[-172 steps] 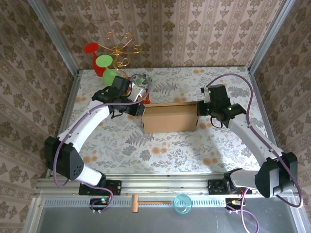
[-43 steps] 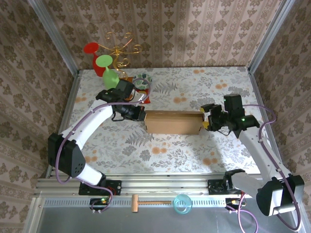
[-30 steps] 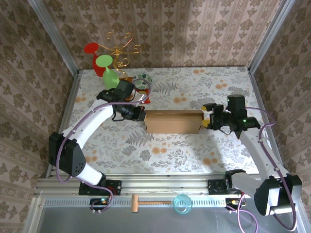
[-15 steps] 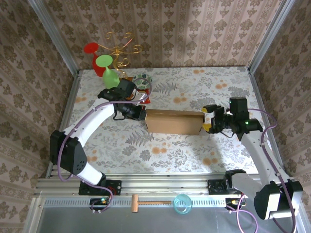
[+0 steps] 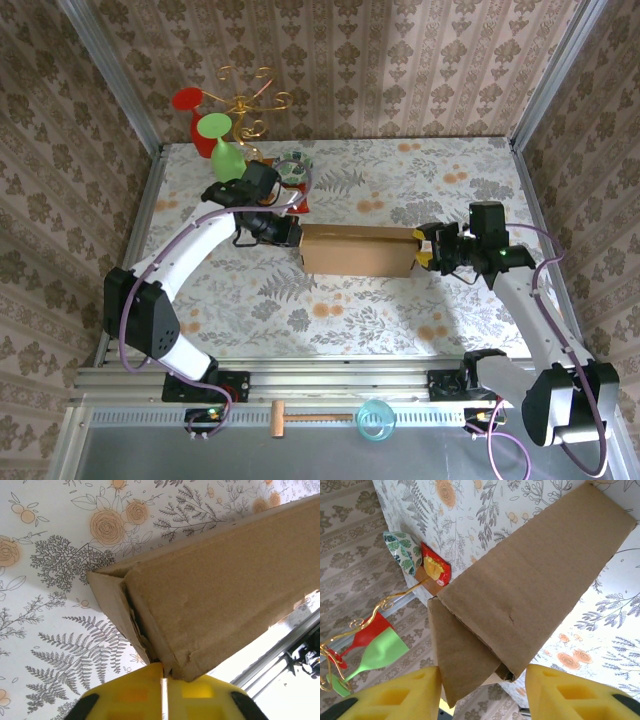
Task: Fold the paper box
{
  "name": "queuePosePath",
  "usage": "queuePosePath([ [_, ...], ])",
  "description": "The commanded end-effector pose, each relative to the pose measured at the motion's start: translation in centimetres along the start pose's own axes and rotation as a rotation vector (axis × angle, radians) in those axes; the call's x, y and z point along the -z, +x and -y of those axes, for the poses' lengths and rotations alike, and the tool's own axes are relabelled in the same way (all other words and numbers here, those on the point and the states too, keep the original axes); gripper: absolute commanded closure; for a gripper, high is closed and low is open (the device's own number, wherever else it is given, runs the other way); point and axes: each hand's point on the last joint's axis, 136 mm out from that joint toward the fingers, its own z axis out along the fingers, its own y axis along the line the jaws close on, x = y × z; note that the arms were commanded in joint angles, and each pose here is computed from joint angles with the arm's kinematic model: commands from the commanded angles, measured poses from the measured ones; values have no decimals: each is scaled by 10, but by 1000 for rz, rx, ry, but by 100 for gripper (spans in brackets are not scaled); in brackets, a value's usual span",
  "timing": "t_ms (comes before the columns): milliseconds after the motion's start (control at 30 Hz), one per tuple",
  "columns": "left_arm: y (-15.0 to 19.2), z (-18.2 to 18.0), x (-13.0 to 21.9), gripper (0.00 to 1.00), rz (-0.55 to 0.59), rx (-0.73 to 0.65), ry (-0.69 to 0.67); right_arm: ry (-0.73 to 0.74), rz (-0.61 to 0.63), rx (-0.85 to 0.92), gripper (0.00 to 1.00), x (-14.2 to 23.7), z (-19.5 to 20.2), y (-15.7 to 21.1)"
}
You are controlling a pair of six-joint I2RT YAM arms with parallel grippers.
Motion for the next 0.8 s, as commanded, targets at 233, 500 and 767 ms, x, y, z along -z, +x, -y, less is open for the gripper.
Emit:
queuePosePath([
  [233, -27, 27, 46, 66, 185, 198, 271, 72, 27, -32, 60, -18, 20, -16],
  [500, -36, 6, 54, 62, 266, 310, 265, 83, 31, -34, 66, -20, 22, -18],
  [767, -19, -8, 30, 62, 183, 337, 211, 84, 30, -36, 68, -20, 22, -18],
])
